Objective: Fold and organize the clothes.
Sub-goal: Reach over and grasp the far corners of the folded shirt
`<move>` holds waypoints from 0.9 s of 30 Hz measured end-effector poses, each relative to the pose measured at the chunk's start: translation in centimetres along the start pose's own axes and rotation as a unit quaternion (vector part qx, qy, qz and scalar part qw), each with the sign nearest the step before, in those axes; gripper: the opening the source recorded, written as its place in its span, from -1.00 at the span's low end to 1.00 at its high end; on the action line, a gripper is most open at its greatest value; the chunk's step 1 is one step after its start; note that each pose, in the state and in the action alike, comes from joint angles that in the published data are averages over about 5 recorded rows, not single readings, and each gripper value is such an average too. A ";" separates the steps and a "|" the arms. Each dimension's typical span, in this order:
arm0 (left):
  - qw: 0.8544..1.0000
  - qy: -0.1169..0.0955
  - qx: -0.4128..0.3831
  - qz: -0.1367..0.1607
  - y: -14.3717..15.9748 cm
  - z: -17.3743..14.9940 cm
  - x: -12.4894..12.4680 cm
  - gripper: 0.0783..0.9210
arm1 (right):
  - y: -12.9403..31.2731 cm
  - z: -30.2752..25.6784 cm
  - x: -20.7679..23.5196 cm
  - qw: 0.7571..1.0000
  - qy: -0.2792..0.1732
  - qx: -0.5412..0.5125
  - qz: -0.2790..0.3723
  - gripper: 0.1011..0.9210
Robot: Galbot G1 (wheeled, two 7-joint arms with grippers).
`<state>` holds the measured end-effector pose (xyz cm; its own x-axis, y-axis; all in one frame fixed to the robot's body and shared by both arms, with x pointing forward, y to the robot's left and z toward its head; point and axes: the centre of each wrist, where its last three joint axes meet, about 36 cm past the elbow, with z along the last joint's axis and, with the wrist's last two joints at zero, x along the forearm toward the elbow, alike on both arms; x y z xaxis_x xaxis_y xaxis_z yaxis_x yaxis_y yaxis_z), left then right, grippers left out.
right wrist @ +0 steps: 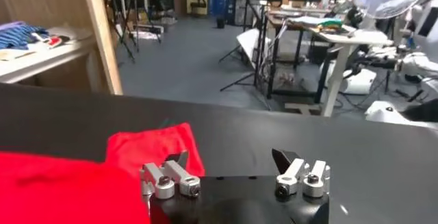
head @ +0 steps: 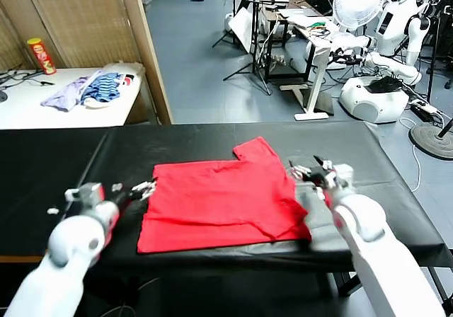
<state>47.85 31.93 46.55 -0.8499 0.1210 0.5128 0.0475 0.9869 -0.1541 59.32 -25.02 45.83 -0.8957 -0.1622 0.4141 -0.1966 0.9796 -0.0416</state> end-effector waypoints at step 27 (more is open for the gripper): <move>0.999 0.032 0.018 0.002 0.2 -0.6 -8.7 -0.78 | 3.5 1.7 -7.6 0.998 0.045 -0.033 -0.029 -0.90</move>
<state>55.59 31.17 42.58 -0.8139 0.1323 0.5657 0.0302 0.9820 -0.1862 64.73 -20.58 40.97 -0.8437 -0.2097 0.4941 -0.2172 0.9752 0.0430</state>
